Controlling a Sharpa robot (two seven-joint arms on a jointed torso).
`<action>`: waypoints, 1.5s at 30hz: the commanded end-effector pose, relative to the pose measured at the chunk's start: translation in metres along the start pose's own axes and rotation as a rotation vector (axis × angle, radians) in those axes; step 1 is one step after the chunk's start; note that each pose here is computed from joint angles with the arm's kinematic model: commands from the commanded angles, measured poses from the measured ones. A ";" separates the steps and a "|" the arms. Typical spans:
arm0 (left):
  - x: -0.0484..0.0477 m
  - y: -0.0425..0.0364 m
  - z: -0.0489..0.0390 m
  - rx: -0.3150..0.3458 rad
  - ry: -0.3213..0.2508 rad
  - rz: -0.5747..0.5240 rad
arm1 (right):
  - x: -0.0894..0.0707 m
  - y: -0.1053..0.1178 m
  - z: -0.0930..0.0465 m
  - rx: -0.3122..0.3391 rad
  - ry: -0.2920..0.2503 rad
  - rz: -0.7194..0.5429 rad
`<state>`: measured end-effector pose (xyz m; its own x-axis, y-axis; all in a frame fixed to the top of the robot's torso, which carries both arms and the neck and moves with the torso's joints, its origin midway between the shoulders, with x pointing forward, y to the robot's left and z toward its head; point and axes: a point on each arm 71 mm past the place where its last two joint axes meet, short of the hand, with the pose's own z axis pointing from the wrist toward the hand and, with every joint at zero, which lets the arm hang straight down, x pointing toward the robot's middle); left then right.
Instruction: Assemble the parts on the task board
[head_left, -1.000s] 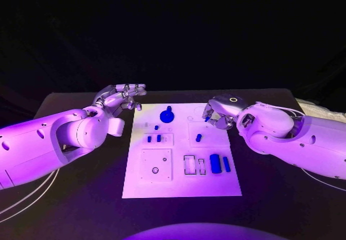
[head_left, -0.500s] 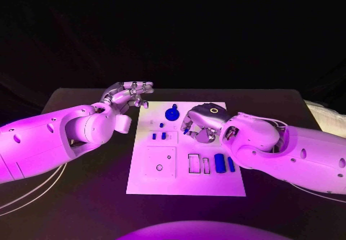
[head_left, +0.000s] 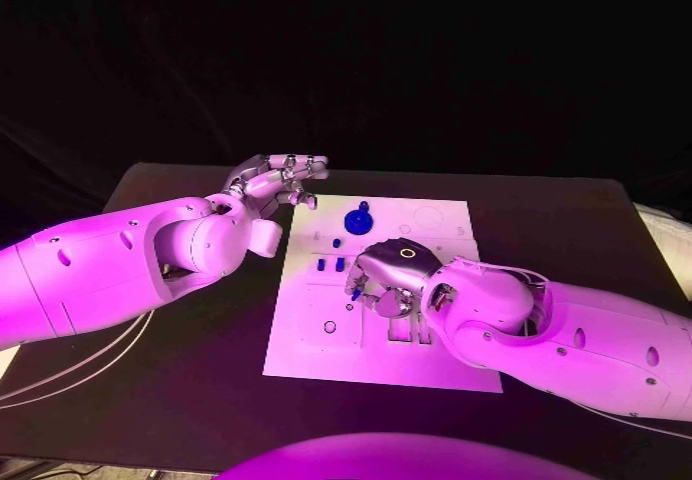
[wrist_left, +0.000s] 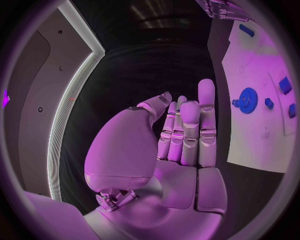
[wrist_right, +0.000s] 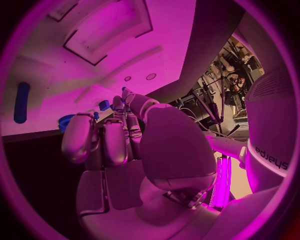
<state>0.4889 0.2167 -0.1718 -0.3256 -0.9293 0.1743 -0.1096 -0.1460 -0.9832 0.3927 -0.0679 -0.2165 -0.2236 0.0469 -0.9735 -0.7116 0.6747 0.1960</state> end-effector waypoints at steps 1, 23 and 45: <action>0.0033 -0.0001 0.0002 0.000 0.021 -0.012 | 0.006 0.002 0.002 -0.017 0.039 -0.014; 0.0039 0.0004 0.0001 -0.008 0.031 -0.015 | 0.017 0.002 0.009 -0.004 0.078 -0.027; 0.0029 0.0010 -0.0007 -0.020 0.031 -0.015 | 0.019 -0.001 0.011 0.027 0.083 -0.028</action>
<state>0.4880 0.2163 -0.1728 -0.3354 -0.9249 0.1790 -0.1279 -0.1435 -0.9813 0.3942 -0.0563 -0.2331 -0.2631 -0.0220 -0.9645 -0.7165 0.6740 0.1800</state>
